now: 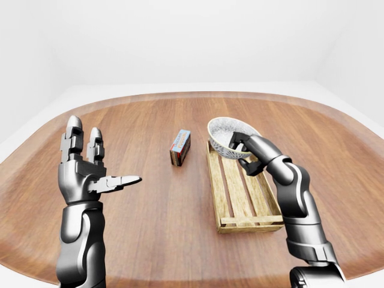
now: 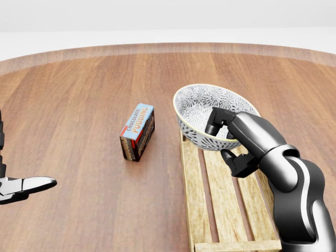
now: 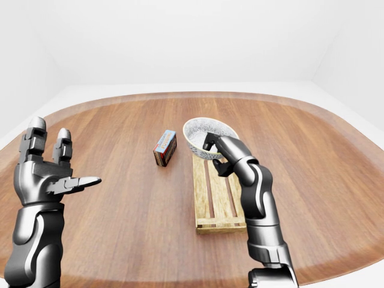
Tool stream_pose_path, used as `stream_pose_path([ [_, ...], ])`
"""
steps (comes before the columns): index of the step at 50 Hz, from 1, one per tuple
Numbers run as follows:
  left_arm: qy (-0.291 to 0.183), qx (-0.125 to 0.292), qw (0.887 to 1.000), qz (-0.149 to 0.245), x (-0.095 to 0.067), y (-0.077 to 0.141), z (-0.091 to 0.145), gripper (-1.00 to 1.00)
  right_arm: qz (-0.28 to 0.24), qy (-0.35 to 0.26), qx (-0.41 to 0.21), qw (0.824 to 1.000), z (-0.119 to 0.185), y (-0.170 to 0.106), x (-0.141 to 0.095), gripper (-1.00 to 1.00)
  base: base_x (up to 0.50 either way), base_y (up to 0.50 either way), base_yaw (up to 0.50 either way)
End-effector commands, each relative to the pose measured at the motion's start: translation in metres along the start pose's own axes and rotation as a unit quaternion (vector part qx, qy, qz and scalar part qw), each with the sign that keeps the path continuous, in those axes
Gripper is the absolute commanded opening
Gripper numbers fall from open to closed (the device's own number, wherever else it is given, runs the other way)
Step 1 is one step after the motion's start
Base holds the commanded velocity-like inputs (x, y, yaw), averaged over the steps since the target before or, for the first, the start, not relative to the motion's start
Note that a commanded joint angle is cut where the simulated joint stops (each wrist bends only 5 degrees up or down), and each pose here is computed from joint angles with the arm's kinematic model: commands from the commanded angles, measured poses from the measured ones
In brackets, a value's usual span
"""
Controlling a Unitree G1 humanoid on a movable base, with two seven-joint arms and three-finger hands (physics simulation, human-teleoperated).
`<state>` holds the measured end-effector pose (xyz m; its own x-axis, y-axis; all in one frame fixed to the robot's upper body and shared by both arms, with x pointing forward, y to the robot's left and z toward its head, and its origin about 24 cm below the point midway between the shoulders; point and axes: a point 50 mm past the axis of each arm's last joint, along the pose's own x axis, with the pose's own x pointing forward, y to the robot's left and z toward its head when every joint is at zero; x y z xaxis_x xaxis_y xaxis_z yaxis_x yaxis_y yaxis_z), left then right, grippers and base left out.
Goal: Pick up the bowl on the left and put it in the tray.
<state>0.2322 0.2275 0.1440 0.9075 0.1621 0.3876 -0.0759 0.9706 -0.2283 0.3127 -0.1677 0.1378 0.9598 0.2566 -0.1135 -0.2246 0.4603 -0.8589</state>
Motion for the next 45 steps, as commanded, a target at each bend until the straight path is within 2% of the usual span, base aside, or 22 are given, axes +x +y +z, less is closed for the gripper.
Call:
stream_pose_path([
  [1, 0.001, 0.0, 1.0, 0.0, 0.0, 0.0, -0.001, 1.0, -0.026, 0.026, 0.026, 0.999, -0.019, 0.004, 0.006, -1.0, 0.0, 0.0, 0.0],
  [6, 0.0, 0.0, 1.0, 0.0, 0.0, 0.0, 0.0, 1.0, -0.031, 0.044, 0.004, 0.999, -0.023, 0.008, 0.011, -1.0, 0.0, 0.0, 0.0],
  [13, -0.002, -0.001, 1.0, 0.0, 0.0, 0.001, 0.001, 1.0, -0.025, 0.068, 0.007, 0.997, -0.03, 0.024, 0.021, -1.0, 0.0, 0.0, 0.0],
  [22, -0.002, 0.0, 1.0, -0.001, 0.0, 0.0, 0.001, 1.0, -0.021, 0.086, -0.032, 0.996, -0.031, 0.029, 0.032, -1.0, 0.0, 0.0, 0.0],
  [27, -0.003, -0.001, 1.0, 0.0, 0.0, 0.0, 0.001, 1.0, -0.02, 0.091, -0.032, 0.995, -0.032, 0.032, 0.036, -1.0, 0.0, 0.0, 0.0],
  [33, -0.001, 0.0, 1.0, 0.0, 0.0, 0.0, 0.001, 1.0, -0.025, 0.128, -0.021, 0.991, -0.051, 0.038, 0.041, -1.0, 0.0, 0.0, 0.0],
  [45, 0.001, -0.001, 1.0, 0.0, 0.0, 0.001, 0.0, 1.0, -0.025, 0.143, -0.025, 0.989, -0.057, 0.046, 0.045, -1.0, 0.0, 0.0, 0.0],
])
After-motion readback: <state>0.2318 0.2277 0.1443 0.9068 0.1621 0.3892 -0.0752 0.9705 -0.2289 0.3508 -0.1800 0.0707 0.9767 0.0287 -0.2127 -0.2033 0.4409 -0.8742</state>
